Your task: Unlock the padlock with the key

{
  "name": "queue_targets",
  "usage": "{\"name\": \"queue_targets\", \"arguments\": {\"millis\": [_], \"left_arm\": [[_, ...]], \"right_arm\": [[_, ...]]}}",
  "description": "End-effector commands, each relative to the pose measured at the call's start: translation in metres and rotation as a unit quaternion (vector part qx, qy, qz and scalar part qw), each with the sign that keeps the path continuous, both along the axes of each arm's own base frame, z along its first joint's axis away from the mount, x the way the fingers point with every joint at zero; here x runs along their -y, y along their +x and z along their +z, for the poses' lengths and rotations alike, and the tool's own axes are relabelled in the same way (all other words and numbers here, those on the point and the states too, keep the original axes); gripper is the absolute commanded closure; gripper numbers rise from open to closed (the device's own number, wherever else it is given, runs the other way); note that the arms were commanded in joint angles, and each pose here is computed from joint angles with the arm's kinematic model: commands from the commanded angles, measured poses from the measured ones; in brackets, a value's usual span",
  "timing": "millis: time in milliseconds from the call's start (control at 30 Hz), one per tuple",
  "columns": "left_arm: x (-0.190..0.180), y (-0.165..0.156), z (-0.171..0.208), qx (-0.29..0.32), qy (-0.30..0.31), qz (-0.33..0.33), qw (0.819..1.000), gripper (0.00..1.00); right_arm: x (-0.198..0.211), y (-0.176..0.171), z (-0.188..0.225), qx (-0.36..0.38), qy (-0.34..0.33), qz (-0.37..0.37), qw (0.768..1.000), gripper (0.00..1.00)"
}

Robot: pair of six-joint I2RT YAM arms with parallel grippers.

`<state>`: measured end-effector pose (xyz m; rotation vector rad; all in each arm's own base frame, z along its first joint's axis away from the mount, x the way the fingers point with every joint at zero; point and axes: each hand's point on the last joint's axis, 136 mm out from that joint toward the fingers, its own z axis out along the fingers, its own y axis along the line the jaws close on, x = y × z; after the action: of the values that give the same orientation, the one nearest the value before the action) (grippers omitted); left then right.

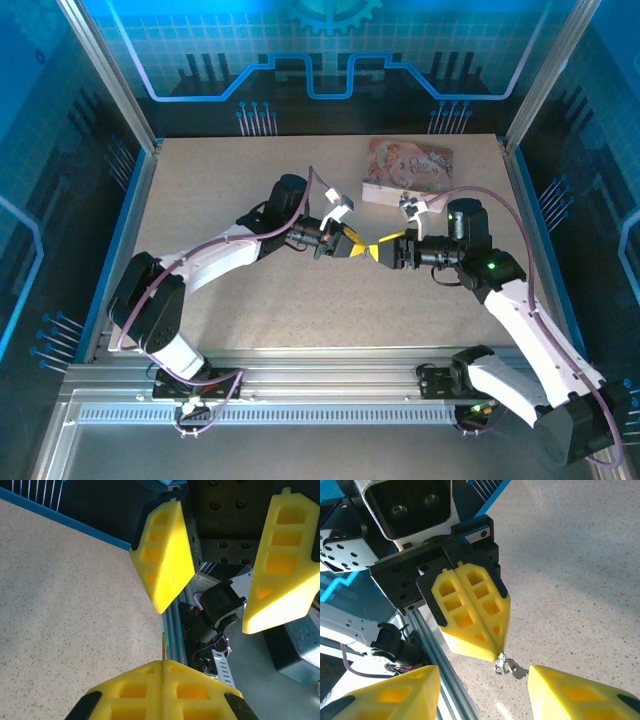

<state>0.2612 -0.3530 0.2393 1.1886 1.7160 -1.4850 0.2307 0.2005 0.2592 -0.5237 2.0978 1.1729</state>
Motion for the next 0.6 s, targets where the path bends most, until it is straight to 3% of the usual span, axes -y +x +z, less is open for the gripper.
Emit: {"name": "queue_targets", "arguments": {"millis": [0, 567], "left_arm": [[-0.007, -0.013, 0.017, 0.010, -0.017, -0.018, 1.000, 1.00], [-0.012, -0.025, 0.024, 0.000, -0.018, -0.044, 0.999, 1.00]], "right_arm": [[-0.003, -0.003, 0.001, 0.013, 0.007, 0.021, 1.000, 0.49], [-0.002, -0.001, 0.009, 0.022, 0.019, 0.016, 0.999, 0.57]]}}
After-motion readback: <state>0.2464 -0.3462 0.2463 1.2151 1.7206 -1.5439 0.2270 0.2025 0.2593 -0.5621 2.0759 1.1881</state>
